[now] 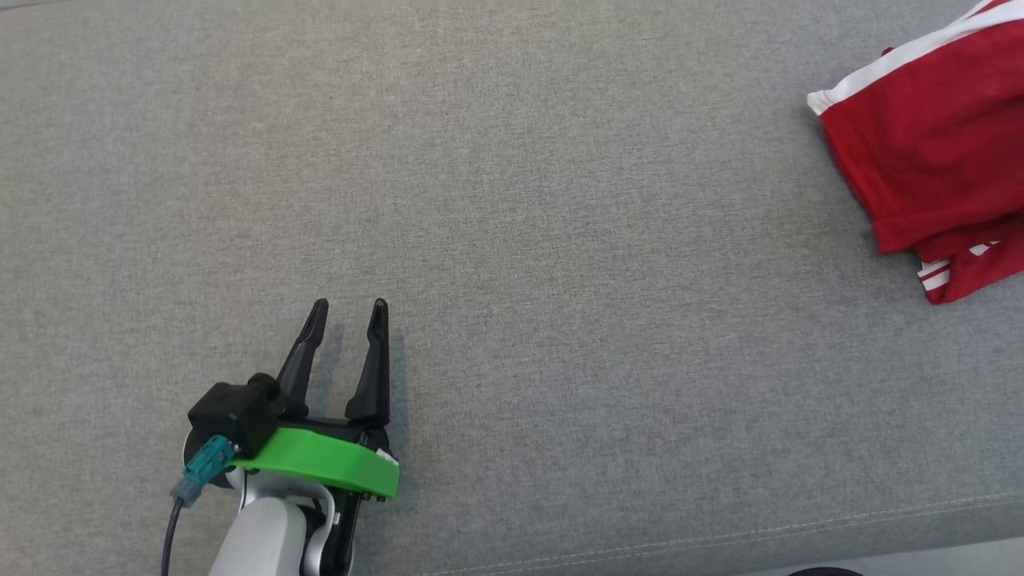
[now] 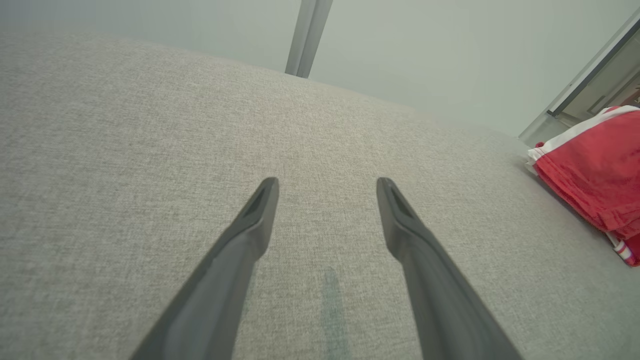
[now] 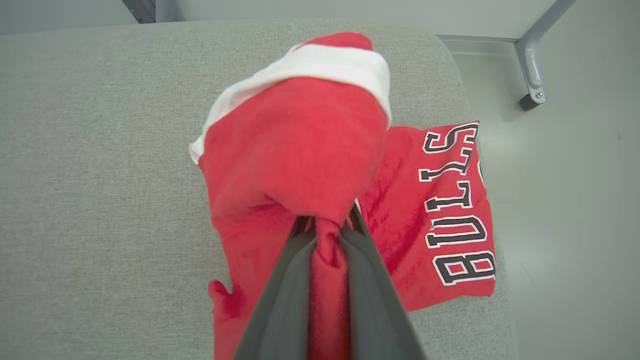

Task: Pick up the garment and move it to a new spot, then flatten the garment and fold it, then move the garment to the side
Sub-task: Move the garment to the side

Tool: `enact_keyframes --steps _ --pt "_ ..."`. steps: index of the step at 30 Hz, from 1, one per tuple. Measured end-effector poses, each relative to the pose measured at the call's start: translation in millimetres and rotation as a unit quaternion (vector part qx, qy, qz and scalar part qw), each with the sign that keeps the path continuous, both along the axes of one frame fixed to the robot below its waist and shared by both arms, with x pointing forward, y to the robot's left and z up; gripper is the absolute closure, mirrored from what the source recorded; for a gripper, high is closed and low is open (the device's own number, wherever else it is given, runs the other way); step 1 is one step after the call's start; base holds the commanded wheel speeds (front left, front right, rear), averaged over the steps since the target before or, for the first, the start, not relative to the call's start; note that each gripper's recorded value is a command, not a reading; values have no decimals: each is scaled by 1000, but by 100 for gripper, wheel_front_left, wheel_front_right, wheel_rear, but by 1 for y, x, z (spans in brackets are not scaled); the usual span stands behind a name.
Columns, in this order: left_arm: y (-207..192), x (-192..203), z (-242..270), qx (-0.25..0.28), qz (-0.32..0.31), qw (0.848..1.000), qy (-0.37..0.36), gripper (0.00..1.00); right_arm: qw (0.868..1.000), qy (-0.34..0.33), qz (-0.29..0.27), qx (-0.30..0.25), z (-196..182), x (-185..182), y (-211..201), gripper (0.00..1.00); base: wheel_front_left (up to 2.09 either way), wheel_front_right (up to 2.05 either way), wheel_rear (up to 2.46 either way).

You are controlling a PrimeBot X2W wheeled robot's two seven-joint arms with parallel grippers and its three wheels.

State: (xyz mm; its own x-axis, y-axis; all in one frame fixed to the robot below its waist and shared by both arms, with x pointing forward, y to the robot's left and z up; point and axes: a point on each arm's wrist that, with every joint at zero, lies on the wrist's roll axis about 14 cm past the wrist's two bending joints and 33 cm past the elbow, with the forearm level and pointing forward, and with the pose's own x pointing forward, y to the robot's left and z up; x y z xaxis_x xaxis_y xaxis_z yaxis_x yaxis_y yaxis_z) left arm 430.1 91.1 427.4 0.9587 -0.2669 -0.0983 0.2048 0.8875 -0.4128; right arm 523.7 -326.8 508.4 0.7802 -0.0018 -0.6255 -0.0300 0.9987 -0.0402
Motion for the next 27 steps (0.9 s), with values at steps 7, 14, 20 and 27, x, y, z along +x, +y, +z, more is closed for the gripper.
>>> enact_keyframes --steps 7,14,20,27 --pt "2 2 -15 8 0 1000 19 0 995 28 -36 -83 -28 -1 -40 100 0 0 0" --pt "12 4 -22 15 12 999 27 0 993 20 -54 -101 -53 6 -48 84 0 0 0" --pt "19 3 -27 19 20 999 33 0 990 14 -71 -120 -73 7 -58 0 0 0 0" --pt "22 5 -27 28 22 999 30 0 982 -15 -85 -170 -74 1 -79 0 0 0 0"
